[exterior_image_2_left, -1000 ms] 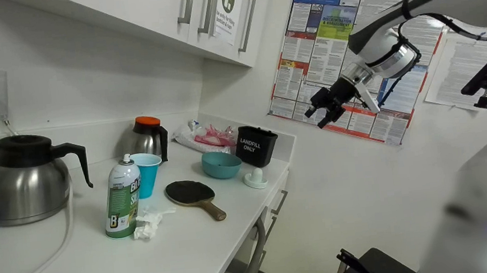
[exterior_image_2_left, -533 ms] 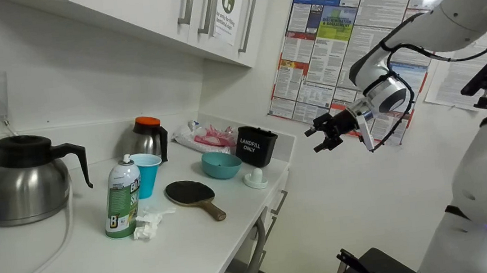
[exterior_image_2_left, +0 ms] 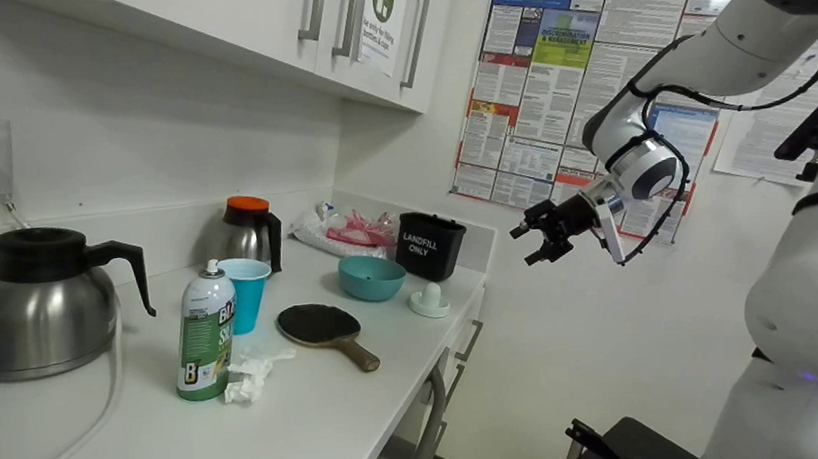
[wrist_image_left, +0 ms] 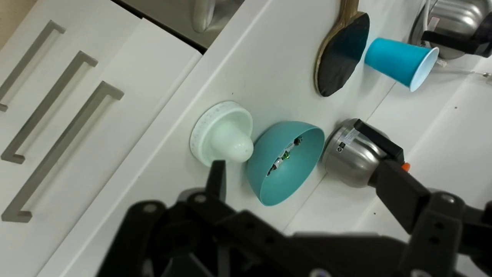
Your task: Open the top right drawer, put the white lid inside then close it
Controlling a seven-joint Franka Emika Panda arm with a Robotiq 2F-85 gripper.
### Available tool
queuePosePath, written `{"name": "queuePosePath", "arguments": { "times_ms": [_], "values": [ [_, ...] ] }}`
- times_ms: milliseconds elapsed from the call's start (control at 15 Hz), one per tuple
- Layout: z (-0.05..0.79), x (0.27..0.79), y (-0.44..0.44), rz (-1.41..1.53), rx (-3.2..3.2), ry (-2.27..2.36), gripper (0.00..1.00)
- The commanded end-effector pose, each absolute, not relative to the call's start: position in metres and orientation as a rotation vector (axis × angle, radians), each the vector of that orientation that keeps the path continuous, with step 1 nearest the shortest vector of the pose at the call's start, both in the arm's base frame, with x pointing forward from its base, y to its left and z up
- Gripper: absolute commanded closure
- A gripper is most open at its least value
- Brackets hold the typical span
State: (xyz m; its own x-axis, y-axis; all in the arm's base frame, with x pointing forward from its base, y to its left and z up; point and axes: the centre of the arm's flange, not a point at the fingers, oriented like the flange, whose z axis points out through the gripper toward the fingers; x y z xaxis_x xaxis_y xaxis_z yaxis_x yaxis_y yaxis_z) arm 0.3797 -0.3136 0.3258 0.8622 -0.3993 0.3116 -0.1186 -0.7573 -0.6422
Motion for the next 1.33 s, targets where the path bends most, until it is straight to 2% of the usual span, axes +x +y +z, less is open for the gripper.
{"name": "queuePosePath", "arguments": {
  "times_ms": [0, 333, 667, 1267],
  "values": [
    [0.319, 0.393, -0.336, -0.600, -2.339, 0.468, 0.00],
    [0.269, 0.396, -0.401, -0.616, -2.141, 0.755, 0.00],
    [0.185, 0.382, -0.446, -0.610, -1.911, 0.841, 0.00],
    [0.060, 0.370, -0.477, -0.593, -1.746, 0.936, 0.00]
  ]
}}
